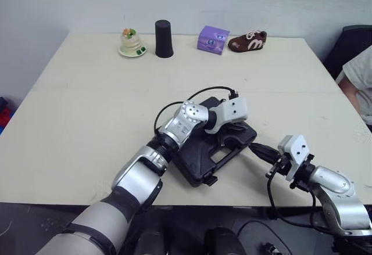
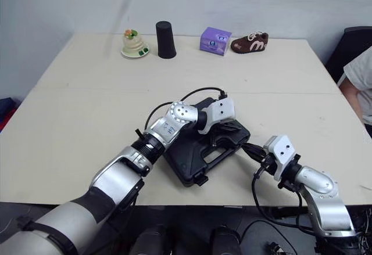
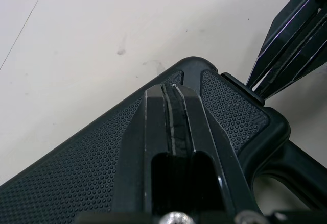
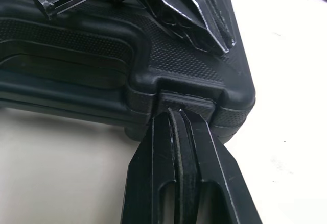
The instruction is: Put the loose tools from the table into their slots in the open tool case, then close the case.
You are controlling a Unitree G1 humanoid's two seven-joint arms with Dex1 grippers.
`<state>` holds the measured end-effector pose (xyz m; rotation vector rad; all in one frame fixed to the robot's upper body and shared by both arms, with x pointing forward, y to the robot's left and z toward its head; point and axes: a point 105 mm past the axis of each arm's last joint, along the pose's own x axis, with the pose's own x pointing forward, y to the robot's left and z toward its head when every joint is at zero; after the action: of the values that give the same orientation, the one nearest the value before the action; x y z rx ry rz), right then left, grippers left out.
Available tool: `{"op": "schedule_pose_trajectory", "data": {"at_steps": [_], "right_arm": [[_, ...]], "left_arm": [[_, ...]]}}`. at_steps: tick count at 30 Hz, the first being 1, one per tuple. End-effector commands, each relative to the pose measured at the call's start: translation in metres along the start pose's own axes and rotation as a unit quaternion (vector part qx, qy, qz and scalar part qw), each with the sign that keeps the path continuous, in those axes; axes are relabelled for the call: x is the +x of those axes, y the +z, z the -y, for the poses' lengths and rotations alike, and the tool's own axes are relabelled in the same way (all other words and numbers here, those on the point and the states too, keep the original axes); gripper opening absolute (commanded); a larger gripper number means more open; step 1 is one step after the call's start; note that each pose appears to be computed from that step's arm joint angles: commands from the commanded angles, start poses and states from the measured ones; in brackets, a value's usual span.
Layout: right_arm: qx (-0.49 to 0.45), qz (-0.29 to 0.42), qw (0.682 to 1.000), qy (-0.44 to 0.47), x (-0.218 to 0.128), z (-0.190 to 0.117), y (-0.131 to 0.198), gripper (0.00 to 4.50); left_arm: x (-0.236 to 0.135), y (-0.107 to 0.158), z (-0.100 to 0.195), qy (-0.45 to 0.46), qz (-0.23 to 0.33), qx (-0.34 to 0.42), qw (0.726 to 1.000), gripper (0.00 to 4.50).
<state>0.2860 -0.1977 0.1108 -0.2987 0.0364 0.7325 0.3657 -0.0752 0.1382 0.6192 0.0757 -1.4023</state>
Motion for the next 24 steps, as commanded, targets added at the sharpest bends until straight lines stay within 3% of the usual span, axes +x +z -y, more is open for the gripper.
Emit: {"op": "schedule_pose_trajectory", "data": {"at_steps": [1,7,13,17,21,24], "right_arm": [[-0.023,0.031,0.999,0.009,0.011,0.001,0.02,0.0],[-0.029,0.019,0.999,0.018,0.015,0.002,0.02,0.0],[-0.04,0.006,0.998,0.057,0.011,-0.005,0.022,0.0],[-0.045,-0.01,0.994,0.099,-0.009,-0.015,0.025,0.0],[-0.047,-0.02,0.988,0.147,-0.016,-0.035,0.021,0.0],[-0.048,-0.017,0.984,0.169,-0.014,-0.045,0.021,0.0]], "left_arm": [[0.001,-0.077,0.035,-0.052,-0.128,-0.078,0.987,0.07],[-0.005,-0.083,0.046,-0.094,-0.14,-0.083,0.982,0.07],[-0.014,-0.052,0.019,-0.041,-0.077,-0.035,0.996,0.07],[-0.044,0.032,-0.004,-0.004,0.072,0.046,0.996,0.07],[-0.077,0.065,0.009,-0.033,0.124,0.066,0.99,0.07],[-0.096,0.067,0.025,-0.053,0.131,0.076,0.987,0.07]]}}
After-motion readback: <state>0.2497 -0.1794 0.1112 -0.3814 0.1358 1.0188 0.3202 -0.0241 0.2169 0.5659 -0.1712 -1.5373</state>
